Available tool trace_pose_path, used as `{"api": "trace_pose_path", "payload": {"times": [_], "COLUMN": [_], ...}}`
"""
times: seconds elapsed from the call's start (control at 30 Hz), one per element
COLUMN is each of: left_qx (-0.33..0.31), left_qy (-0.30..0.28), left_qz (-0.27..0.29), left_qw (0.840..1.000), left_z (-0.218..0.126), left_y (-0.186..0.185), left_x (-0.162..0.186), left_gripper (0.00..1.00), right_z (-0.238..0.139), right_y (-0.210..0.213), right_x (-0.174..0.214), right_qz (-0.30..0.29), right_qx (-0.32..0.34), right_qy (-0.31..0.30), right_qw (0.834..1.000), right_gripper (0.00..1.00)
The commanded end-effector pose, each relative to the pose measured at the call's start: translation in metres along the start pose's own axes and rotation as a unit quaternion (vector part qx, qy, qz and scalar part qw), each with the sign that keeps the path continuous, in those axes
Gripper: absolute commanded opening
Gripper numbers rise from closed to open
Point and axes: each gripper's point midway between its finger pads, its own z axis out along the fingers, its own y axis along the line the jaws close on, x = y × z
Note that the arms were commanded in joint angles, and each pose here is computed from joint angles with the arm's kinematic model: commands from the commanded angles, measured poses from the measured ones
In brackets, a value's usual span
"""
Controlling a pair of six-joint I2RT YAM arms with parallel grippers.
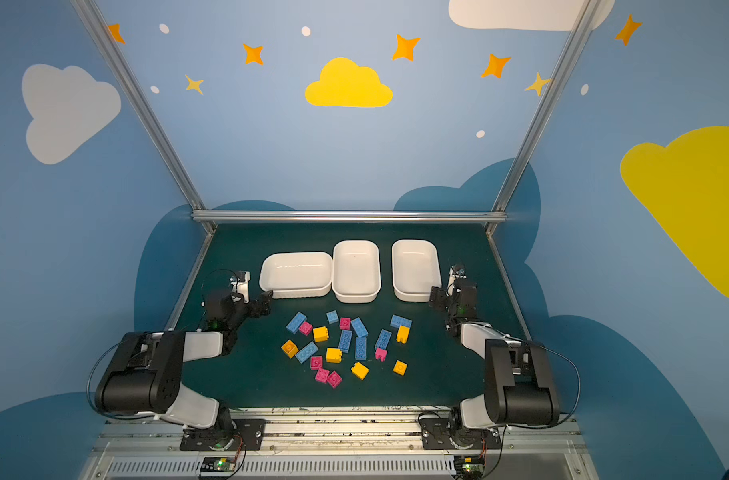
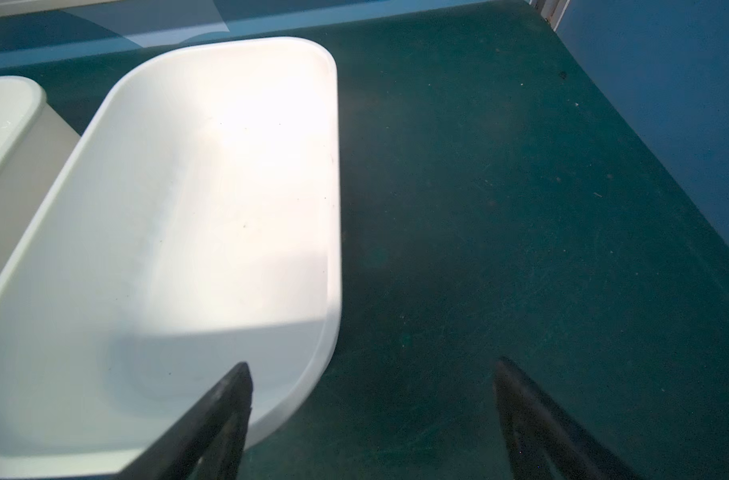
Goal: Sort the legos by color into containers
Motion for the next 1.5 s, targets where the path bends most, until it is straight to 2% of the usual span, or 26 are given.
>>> {"api": "trace_pose_path", "payload": {"times": [0.0,0.83,1.0,1.13,1.27,1.37,1.47], "left_qx": [-0.002,-0.001,0.010,0.016,-0.029,-0.058,-0.043], "left_qy": [-0.009,-0.011,-0.015,0.016,0.038,0.085,0.144], "left_qz": [0.002,0.002,0.008,0.006,0.003,-0.018,-0.019], "left_qw": [1.000,1.000,1.000,1.000,0.999,0.995,0.989], "left_z": [0.000,0.000,-0.011,-0.029,-0.047,-0.058,-0.068], "left_y": [0.000,0.000,-0.007,-0.016,-0.017,-0.014,-0.024], "left_x": [-0.006,-0.007,-0.027,-0.050,-0.063,-0.058,-0.047], "left_gripper": [1.00,1.00,1.00,1.00,1.00,1.00,1.00], "right_z": [0.001,0.000,-0.014,-0.038,-0.063,-0.082,-0.101], "right_y": [0.000,0.001,0.012,0.023,0.049,0.070,0.095], "right_x": [0.002,0.002,-0.014,-0.032,-0.042,-0.048,-0.049], "right_qz": [0.004,0.003,-0.013,-0.023,-0.034,-0.042,-0.072], "right_qx": [0.003,-0.001,-0.032,-0.063,-0.135,-0.186,-0.242], "right_qy": [-0.001,-0.004,0.001,-0.012,0.001,0.010,0.009], "right_qw": [1.000,1.000,0.999,0.998,0.990,0.982,0.968], "right_gripper": [0.89,0.89,0.89,0.89,0.89,0.89,0.89]}}
